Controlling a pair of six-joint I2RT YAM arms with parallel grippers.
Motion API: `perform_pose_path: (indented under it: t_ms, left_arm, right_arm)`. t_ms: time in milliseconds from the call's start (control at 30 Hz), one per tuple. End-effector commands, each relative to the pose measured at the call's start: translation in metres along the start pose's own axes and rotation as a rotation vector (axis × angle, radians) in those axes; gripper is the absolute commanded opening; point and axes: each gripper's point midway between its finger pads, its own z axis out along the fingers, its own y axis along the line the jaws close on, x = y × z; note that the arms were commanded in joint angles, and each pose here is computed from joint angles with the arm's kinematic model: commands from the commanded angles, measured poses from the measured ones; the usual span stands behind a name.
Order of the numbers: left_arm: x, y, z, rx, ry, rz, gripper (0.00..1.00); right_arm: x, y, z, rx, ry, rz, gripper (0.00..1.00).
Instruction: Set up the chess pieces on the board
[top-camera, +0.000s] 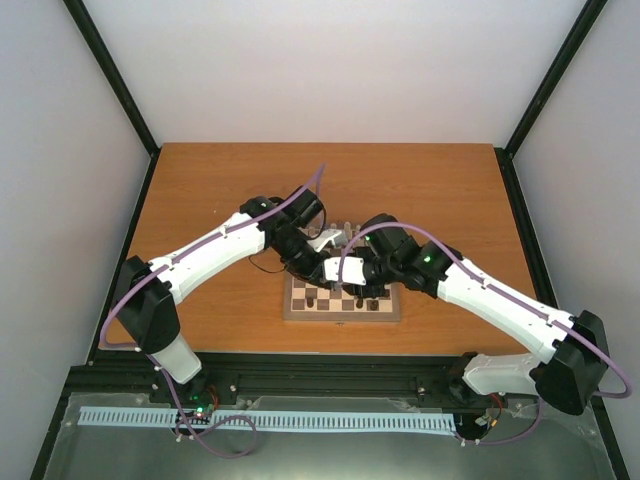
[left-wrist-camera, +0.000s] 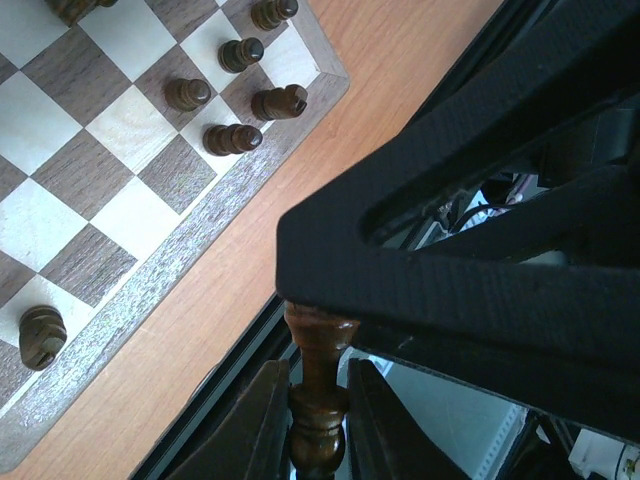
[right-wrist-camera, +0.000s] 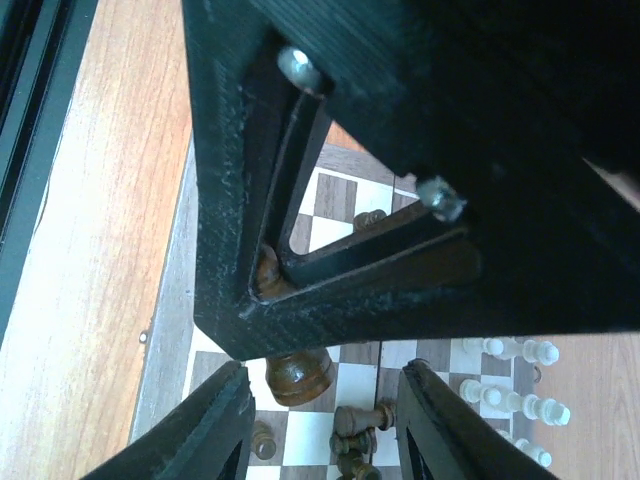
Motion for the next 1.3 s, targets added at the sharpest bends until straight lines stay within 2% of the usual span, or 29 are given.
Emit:
perform_pose_path:
  t_ms: [0,167,433,533,900,933,1000,1067,1167,1267]
  left_arm:
    - [-0.001,-0.024,-0.012,0.072,-0.031,0.067,0.13]
    - [0.0,-0.03,-0.013,0.11,-0.04,0.09,0.13]
    - [-0.001,-0.036,-0.013,0.145,-0.042,0.102,0.13]
    - [-0.002,-0.037,-0.013,0.151,-0.045,0.104,0.13]
    - [-0.004,-0.042,-0.014,0.179,-0.058,0.122,0.13]
    - [-0.004,-0.042,-0.015,0.179,-0.06,0.126,0.16]
    - [-0.005,-0.042,-0.018,0.159,-0.081,0.141,0.29]
    - [-0.008,-0.038,-0.025,0.109,-0.134,0.169,0.38]
    - [-0.014,-0.037,-0.044,0.038,-0.281,0.24,0.51]
    - [-0.026,-0.045,-0.073,-0.004,-0.492,0.329,0.53]
  right_arm:
    - [0.011,0.0,0.0,0.033,0.043,0.028,0.39]
    - [-0.003,0.015,-0.016,-0.026,-0.088,0.053,0.41]
    - [-0.009,0.023,-0.018,-0.051,-0.139,0.065,0.4]
    - [-0.008,0.023,-0.018,-0.051,-0.135,0.064,0.37]
    - [-0.002,0.024,-0.015,-0.035,-0.121,0.077,0.18]
    - [-0.002,0.023,-0.015,-0.03,-0.123,0.084,0.16]
    - [-0.003,0.018,-0.019,-0.026,-0.143,0.114,0.14]
    - [-0.004,0.01,-0.024,-0.02,-0.168,0.158,0.12]
    - [-0.005,0.003,-0.031,-0.032,-0.197,0.222,0.12]
    - [-0.011,-0.002,-0.037,-0.056,-0.231,0.286,0.11]
